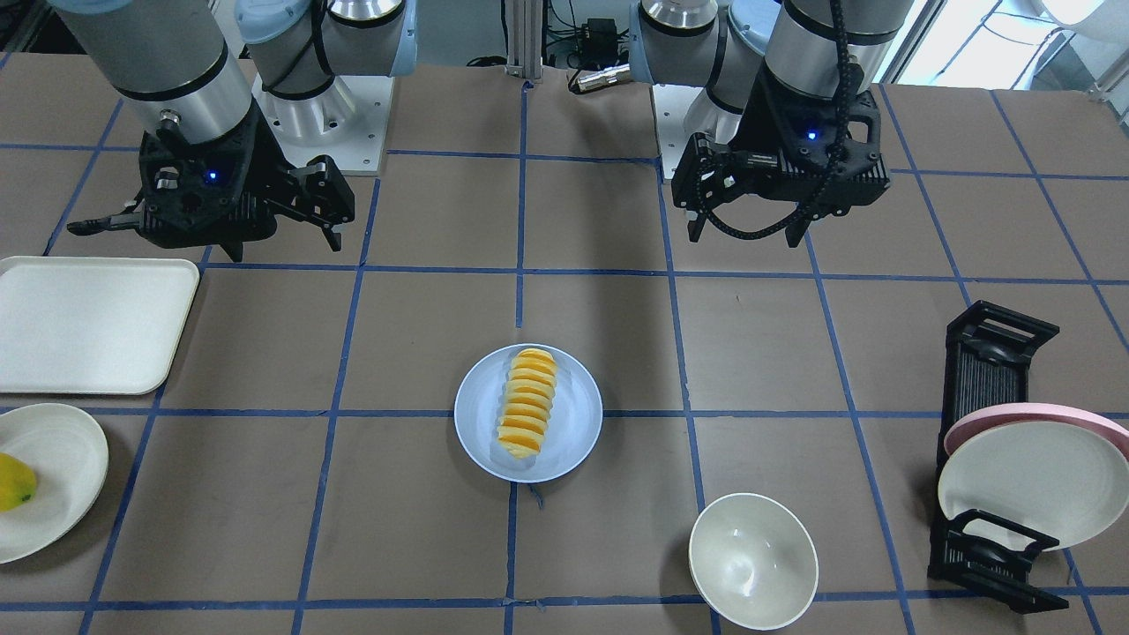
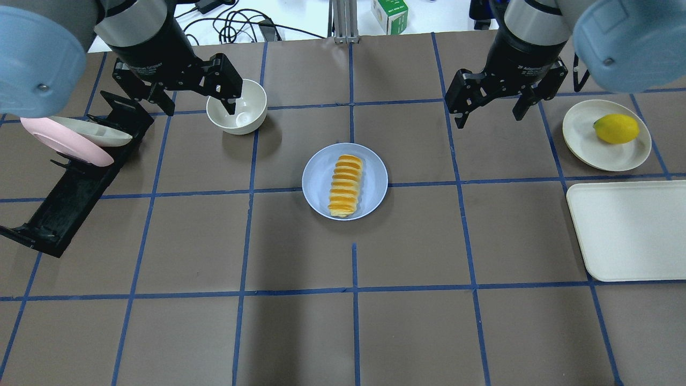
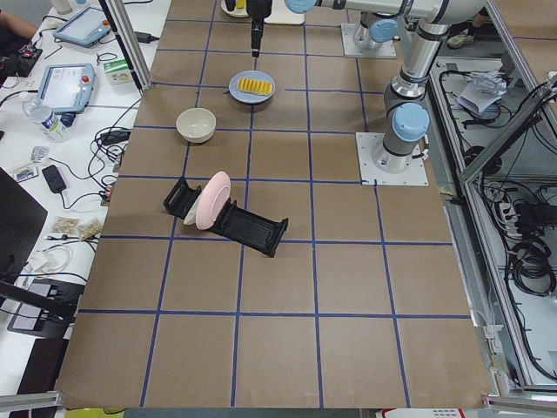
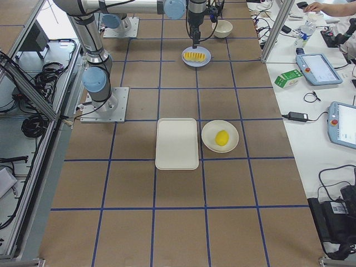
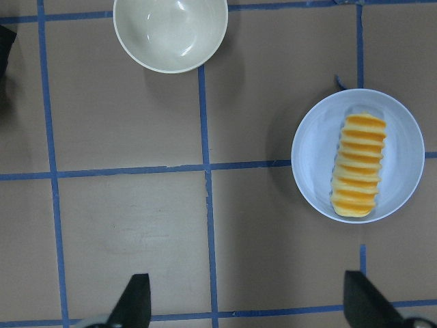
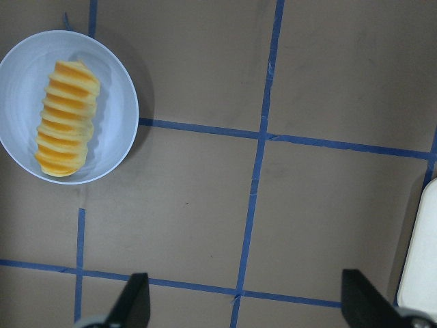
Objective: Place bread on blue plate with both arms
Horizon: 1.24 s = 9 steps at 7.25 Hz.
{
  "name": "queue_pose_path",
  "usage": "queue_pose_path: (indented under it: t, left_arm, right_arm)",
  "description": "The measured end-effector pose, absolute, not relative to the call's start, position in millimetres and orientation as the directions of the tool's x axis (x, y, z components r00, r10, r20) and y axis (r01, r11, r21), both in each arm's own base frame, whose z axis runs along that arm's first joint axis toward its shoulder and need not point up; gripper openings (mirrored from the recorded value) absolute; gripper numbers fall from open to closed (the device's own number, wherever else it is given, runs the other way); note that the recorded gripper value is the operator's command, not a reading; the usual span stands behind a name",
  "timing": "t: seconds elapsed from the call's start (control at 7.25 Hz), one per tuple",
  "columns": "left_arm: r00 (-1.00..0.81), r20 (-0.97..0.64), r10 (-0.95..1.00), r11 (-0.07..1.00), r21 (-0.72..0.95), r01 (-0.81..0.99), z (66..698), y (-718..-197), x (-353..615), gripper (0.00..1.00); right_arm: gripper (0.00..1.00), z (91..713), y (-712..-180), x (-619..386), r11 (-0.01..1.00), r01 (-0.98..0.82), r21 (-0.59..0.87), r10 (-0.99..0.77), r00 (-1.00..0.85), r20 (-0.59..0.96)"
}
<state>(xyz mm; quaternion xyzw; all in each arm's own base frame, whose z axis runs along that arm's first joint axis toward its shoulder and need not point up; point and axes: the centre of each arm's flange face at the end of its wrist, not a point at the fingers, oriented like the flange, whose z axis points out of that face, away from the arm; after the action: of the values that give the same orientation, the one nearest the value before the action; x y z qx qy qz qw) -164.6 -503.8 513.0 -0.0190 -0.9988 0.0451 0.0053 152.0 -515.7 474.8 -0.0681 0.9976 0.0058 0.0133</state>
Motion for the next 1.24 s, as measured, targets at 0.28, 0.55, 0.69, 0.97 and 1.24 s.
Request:
queue_pose_path:
  t: [0.28, 0.55, 0.69, 0.97, 1.24]
  left_arm:
    - [-0.999, 0.005, 0.039, 0.995, -0.091, 0.039, 514, -503, -165, 1.0]
    - [-0.999, 0.002, 0.04, 0.995, -0.095, 0.04, 516, -503, -165, 1.0]
    - [-0.999, 0.001, 0.041, 0.995, -0.096, 0.041, 516, -503, -164, 1.0]
    - [-0.999, 0.0, 0.042, 0.994, -0.097, 0.042, 517, -503, -164, 1.0]
    - [-0.999, -0.003, 0.044, 0.994, -0.097, 0.044, 517, -503, -164, 1.0]
  right_arm:
    - [1.0, 477, -530, 151, 0.99, -0.139, 0.01, -0.139, -0.99, -0.017]
    - [1.0, 475, -531, 151, 0.99, -0.14, 0.022, -0.14, -0.99, -0.015]
    - [1.0, 476, -527, 152, 0.989, -0.145, 0.031, -0.145, -0.989, -0.016]
    - [1.0, 481, -521, 150, 0.985, -0.168, 0.037, -0.168, -0.986, -0.009]
    - [1.0, 484, -517, 147, 0.985, -0.171, 0.036, -0.172, -0.985, 0.016]
